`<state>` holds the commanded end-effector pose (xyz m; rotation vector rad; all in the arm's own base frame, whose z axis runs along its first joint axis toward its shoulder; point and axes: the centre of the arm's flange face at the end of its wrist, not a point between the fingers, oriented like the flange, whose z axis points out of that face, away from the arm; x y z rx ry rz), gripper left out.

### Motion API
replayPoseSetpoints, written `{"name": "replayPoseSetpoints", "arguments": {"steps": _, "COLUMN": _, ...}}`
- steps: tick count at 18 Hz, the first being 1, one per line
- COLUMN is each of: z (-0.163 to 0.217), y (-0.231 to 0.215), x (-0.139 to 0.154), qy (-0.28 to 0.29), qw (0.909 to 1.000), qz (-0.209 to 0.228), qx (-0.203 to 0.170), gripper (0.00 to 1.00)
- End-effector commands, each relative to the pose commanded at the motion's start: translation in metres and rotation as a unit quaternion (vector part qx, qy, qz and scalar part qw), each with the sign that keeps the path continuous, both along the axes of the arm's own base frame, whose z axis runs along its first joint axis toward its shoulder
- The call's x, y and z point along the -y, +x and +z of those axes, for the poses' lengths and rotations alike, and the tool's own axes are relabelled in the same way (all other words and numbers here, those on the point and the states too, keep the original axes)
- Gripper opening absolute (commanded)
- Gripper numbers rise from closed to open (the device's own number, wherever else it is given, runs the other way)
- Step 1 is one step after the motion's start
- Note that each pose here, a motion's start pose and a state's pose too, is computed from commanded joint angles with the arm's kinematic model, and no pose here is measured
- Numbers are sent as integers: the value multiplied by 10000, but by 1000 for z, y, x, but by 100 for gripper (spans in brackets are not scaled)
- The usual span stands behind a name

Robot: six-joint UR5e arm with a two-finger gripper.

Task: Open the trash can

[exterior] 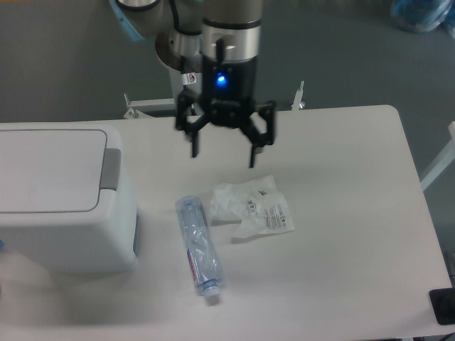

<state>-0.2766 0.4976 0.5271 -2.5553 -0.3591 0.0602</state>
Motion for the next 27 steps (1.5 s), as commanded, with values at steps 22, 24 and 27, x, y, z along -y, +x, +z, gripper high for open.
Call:
{"name": "replayPoseSetpoints", "arguments": {"steps": 22, "z": -27, "y": 54, "x": -23, "qy": -174, "qw": 9985, "qz": -487, "qx": 198, "gripper": 100}}
{"name": "replayPoseSetpoints", "arguments": {"steps": 24, "z": -28, "y": 55, "x": -23, "qy": -181, "qw": 9984, "qz": -493, "qx": 199, "gripper": 100}}
{"name": "replayPoseSetpoints", "arguments": {"steps": 27, "z": -29, "y": 55, "x": -23, "qy": -169, "qw": 9985, "qz": -493, "qx": 189, "gripper": 100}}
